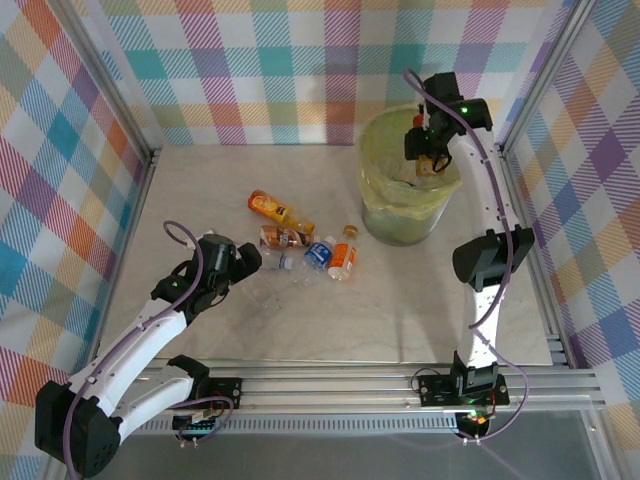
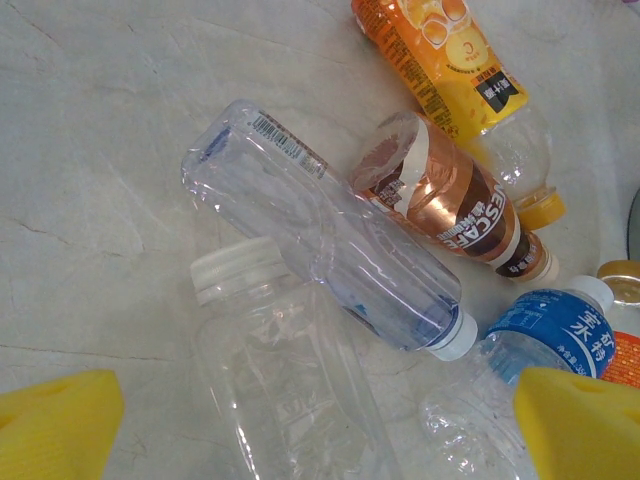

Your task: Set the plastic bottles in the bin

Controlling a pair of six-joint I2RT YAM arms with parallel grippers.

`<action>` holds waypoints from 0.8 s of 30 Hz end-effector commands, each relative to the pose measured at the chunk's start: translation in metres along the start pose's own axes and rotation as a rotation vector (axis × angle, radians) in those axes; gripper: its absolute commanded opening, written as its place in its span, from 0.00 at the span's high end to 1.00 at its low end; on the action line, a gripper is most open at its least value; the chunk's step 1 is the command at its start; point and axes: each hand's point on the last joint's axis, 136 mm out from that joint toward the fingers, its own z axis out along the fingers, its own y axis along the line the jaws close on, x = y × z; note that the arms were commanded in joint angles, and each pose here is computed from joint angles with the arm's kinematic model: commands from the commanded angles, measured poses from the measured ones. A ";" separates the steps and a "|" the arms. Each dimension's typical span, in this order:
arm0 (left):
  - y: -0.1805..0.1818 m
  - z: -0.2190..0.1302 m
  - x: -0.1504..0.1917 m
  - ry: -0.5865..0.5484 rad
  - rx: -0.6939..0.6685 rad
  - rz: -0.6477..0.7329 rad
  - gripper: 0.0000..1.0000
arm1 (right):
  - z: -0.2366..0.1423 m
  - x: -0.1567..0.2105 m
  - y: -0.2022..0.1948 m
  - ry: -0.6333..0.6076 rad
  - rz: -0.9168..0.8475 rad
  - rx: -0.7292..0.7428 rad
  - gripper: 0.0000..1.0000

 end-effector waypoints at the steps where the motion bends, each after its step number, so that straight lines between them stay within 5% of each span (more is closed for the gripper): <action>1: -0.007 -0.003 -0.012 -0.024 0.025 -0.004 0.00 | 0.005 0.005 -0.011 0.025 -0.016 0.047 0.25; 9: -0.007 -0.003 -0.012 -0.024 0.026 -0.004 0.00 | -0.002 0.001 -0.019 0.010 -0.016 0.081 0.08; 24: -0.008 -0.002 -0.011 -0.022 0.030 -0.005 0.00 | -0.031 -0.005 -0.009 -0.051 0.041 -0.011 0.09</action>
